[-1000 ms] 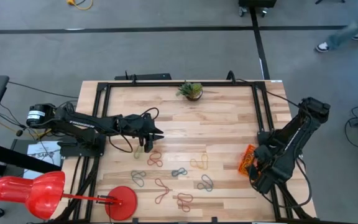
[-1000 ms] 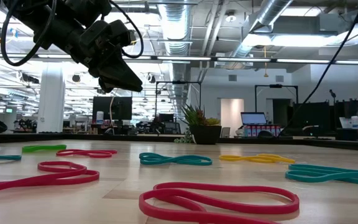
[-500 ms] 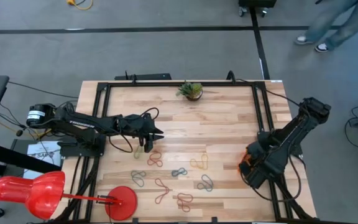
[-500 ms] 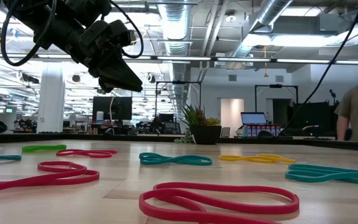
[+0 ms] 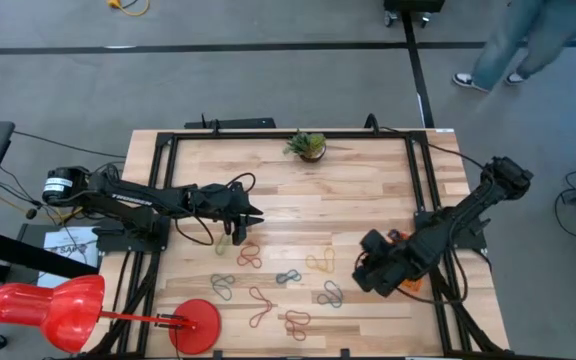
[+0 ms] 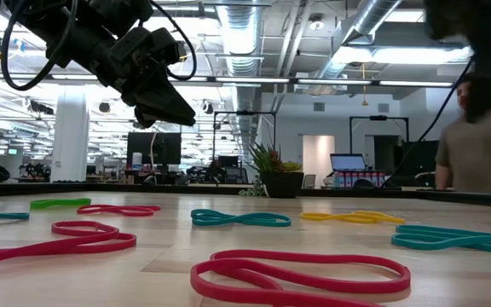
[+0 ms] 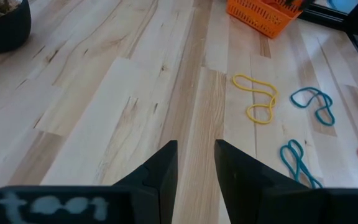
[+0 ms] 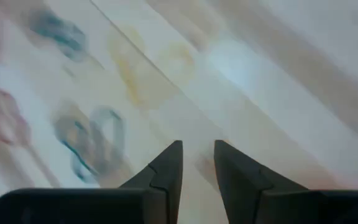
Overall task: Pick and place rubber bands into bin
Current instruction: Put the yellow rubber band into the orange basket
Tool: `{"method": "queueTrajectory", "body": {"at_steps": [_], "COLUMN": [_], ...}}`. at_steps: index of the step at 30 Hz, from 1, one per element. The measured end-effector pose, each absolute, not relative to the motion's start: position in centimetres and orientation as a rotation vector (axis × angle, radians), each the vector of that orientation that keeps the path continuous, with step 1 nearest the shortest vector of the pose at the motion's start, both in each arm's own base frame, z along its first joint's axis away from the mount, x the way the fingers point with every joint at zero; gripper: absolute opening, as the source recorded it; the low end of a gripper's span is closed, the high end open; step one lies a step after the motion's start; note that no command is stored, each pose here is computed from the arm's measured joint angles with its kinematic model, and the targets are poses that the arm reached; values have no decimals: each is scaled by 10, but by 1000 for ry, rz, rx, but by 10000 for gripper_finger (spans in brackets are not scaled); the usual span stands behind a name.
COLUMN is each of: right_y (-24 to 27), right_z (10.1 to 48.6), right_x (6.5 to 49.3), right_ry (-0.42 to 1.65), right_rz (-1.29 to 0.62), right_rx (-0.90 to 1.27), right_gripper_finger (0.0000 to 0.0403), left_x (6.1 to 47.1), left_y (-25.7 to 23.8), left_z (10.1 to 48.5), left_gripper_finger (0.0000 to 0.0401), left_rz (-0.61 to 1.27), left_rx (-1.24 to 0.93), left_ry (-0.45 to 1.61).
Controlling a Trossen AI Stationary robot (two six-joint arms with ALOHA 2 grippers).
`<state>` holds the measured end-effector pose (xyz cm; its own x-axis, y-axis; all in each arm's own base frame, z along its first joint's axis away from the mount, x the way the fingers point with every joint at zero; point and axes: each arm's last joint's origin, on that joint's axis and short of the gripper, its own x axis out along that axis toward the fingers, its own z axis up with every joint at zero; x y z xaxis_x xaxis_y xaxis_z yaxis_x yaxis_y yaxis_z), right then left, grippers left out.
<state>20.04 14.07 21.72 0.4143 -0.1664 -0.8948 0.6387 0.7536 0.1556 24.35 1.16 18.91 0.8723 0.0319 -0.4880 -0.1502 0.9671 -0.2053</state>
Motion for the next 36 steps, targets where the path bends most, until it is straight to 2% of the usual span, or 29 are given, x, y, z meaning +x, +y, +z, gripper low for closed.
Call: {"method": "queueTrajectory", "body": {"at_steps": [6, 15, 22, 29, 33, 36], "right_y": [142, 141, 131, 125, 124, 125], "right_z": [208, 151, 128, 122, 124, 127], "right_x": [239, 279, 293, 298, 298, 301], "right_ry": [915, 1079, 1126, 1137, 1129, 1121], "right_rz": [-356, -218, -230, -253, -224, -212], "right_rx": [392, 311, 355, 358, 339, 347], "right_gripper_finger": [87, 87, 87, 85, 59, 17], "left_x": [243, 242, 242, 242, 242, 242], "left_y": [12, 11, 11, 11, 11, 12], "left_z": [189, 187, 187, 187, 187, 187], "left_gripper_finger": [96, 96, 96, 96, 96, 96], "left_rz": [99, 96, 96, 97, 98, 98], "left_rx": [-256, -259, -258, -258, -258, -258], "left_ry": [504, 528, 529, 528, 528, 528]}}
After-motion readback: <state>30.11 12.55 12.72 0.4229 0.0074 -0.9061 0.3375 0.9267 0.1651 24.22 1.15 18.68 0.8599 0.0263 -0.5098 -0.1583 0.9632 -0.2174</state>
